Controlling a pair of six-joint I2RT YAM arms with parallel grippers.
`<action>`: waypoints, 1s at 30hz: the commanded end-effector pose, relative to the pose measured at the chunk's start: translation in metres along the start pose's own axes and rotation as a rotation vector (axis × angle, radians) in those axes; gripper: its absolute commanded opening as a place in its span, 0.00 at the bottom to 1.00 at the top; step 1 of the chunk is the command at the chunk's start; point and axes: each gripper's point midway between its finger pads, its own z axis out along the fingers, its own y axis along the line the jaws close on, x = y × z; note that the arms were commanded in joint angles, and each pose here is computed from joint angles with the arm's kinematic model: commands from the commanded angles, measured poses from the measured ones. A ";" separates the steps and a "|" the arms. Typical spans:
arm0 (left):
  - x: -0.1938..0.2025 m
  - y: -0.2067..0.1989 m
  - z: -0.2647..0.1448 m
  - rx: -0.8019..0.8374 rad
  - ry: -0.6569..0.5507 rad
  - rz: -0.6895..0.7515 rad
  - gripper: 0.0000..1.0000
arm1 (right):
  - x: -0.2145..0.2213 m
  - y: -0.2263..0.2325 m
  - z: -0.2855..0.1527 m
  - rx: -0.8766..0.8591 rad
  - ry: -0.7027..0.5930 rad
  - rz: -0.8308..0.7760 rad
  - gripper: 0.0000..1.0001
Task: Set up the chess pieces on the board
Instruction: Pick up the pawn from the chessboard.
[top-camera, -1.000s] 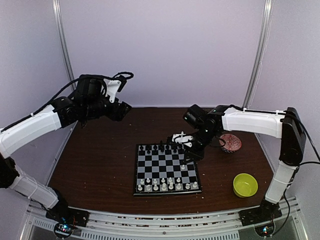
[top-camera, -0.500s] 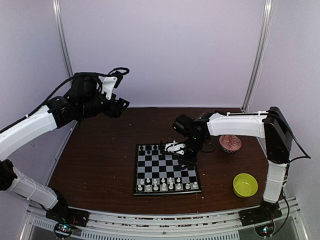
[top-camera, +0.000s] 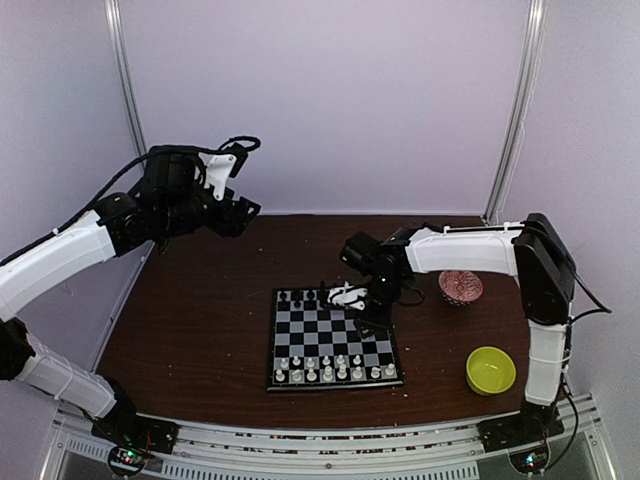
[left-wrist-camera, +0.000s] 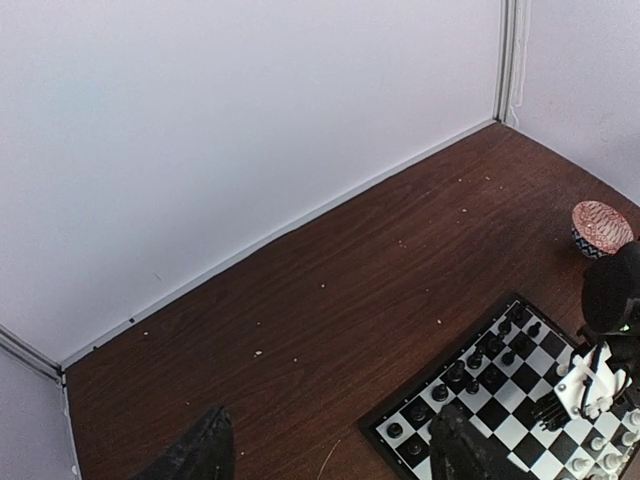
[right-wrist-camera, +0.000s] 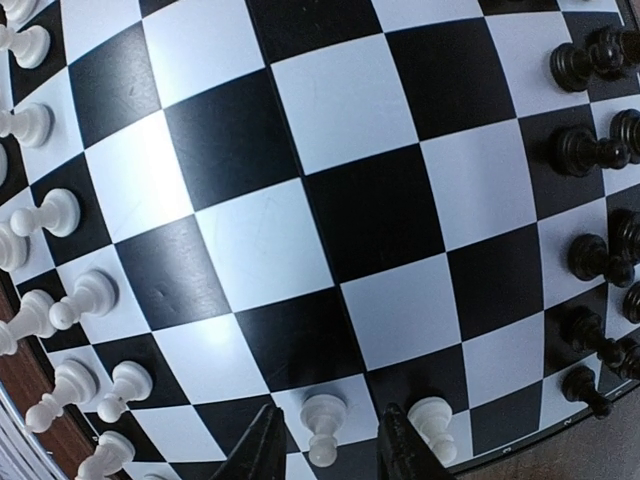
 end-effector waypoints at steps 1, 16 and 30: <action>-0.008 -0.003 0.001 0.016 -0.031 0.005 0.68 | -0.001 -0.007 0.003 0.024 0.023 0.024 0.31; -0.007 -0.005 0.002 0.029 -0.025 0.009 0.68 | 0.007 -0.002 -0.003 0.014 0.027 0.038 0.19; -0.006 -0.006 0.003 0.032 -0.018 0.013 0.68 | 0.012 0.022 -0.016 -0.077 -0.018 0.014 0.07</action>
